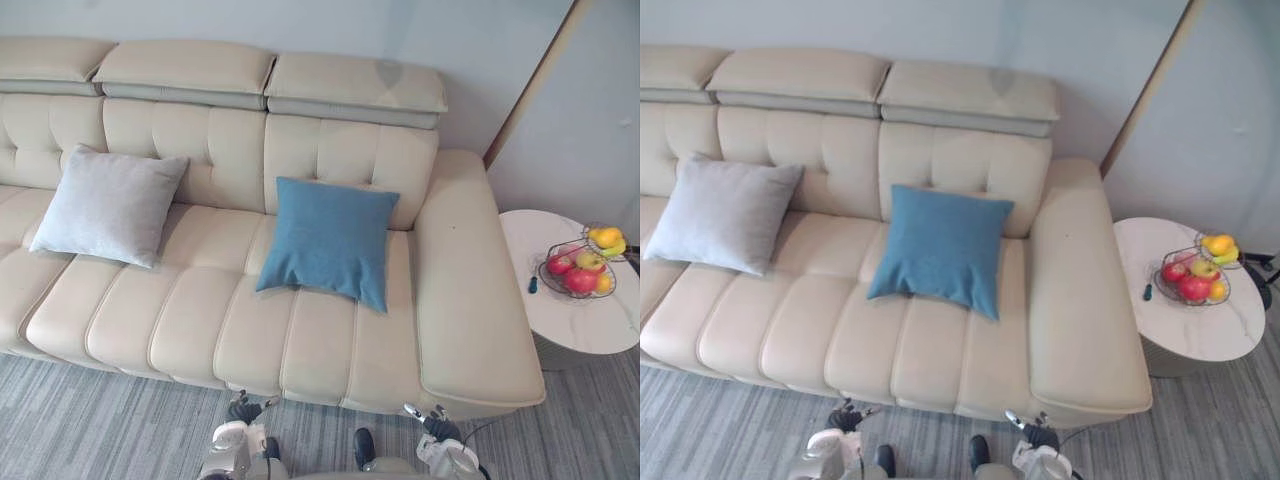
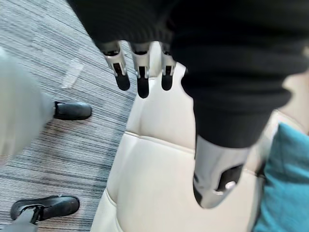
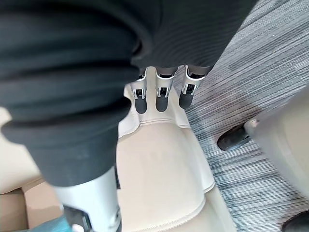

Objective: Pick up cushions and gather them together orderly.

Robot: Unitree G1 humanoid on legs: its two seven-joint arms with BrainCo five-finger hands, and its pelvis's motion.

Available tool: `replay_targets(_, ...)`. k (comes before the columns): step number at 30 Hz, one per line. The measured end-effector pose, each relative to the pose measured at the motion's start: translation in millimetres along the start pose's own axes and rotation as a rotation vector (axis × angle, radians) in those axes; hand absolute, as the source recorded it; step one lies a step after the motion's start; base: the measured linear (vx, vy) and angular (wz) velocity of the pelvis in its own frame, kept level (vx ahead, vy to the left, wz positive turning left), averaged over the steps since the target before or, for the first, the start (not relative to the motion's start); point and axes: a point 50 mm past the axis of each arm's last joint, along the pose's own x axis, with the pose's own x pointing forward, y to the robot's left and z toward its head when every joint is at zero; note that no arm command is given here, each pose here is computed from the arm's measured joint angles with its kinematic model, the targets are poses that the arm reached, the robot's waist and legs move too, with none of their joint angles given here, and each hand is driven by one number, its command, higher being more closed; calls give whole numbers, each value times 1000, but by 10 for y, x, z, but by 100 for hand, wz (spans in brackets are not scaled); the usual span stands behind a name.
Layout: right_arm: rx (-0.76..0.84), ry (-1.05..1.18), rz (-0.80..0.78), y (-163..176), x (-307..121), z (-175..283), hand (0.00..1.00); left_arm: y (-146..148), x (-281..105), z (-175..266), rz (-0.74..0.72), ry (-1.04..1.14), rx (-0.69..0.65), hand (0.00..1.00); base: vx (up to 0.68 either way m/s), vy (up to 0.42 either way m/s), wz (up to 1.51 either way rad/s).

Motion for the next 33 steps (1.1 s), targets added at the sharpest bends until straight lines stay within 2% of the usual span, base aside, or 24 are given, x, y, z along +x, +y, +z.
replay_targets(3,-27,8,15,77,21,17,0,63,-10,-66,43,29,-98,0,-1,-16,3)
replay_targets(7,-27,46,21,127,19,-59,0,146,-34,-148,76,47,-135,0,-75,-178,45)
replay_targets(10,-30,0,-2,72,67,107,0,5,-46,-154,64,56,-175,0,-214,-240,-11)
replay_targets(12,-32,-17,-9,73,86,178,0,-75,-23,-92,38,52,-158,0,-322,-219,37)
replay_targets(13,-41,15,-45,-52,66,82,0,-87,-33,-124,33,60,-152,0,-376,-176,63)
replay_targets(16,-50,42,-70,-133,64,33,0,-46,-31,-123,44,57,-159,0,-277,-61,35)
replay_targets(23,-40,62,-65,-123,50,-25,0,-7,-35,-167,58,73,-174,0,-143,150,0)
replay_targets(26,20,108,-48,-19,15,-163,0,127,-36,-200,88,77,-156,0,-44,175,-18)
replay_targets(33,71,129,-99,-165,-4,-223,0,82,-51,-278,63,108,-108,0,-39,38,-2)
